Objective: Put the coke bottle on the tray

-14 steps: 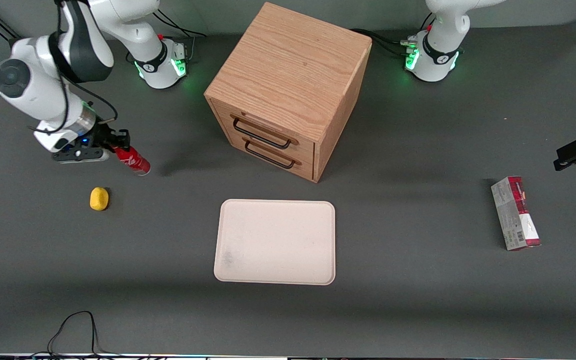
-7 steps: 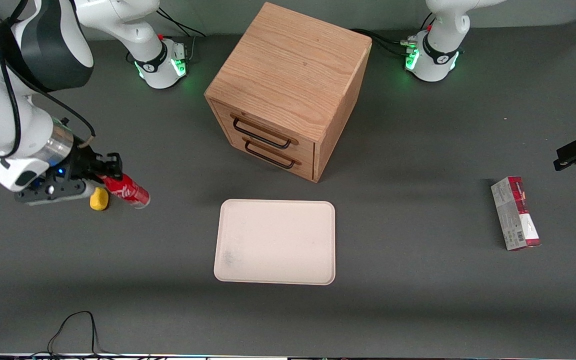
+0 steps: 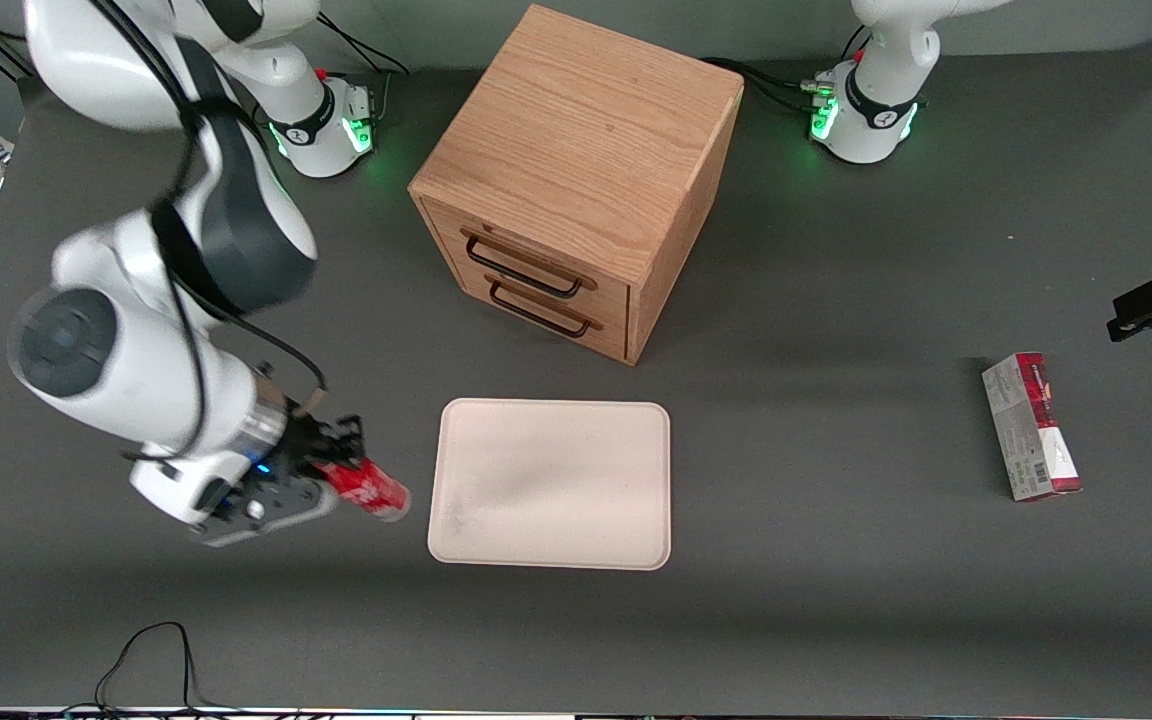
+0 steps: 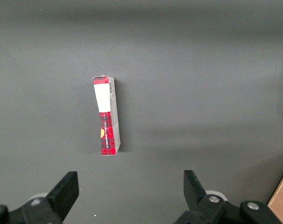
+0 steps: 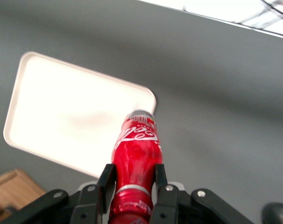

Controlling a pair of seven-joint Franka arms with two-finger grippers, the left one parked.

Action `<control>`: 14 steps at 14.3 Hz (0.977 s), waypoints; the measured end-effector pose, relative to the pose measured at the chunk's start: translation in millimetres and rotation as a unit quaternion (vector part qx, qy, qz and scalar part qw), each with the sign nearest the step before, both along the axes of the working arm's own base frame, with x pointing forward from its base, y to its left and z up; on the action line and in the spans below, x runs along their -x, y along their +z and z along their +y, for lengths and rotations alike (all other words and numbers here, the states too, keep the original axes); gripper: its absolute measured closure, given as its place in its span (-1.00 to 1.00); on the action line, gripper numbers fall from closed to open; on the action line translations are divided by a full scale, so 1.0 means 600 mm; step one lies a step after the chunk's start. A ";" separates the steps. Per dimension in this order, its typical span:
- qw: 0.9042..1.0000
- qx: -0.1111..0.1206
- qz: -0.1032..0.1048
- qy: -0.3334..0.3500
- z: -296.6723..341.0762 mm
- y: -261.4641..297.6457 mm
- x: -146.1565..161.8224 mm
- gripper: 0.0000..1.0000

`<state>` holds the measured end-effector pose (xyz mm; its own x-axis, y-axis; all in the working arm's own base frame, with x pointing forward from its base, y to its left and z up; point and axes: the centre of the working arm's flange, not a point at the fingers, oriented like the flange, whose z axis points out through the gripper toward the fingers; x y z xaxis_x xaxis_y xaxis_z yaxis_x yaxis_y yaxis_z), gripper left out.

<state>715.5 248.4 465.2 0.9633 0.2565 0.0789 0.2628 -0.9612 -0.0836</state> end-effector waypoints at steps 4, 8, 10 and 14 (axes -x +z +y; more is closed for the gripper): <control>1.000 -0.007 -0.002 0.009 0.043 -0.133 -0.029 0.21; 1.000 0.007 0.008 0.009 0.054 -0.216 -0.035 0.21; 1.000 0.009 0.014 0.004 0.054 -0.242 -0.036 0.21; 1.000 -0.002 -0.005 -0.019 0.057 -0.266 -0.043 -0.05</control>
<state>741.1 282.4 305.4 0.9715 0.2191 0.0900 0.2266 -0.9703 -0.0846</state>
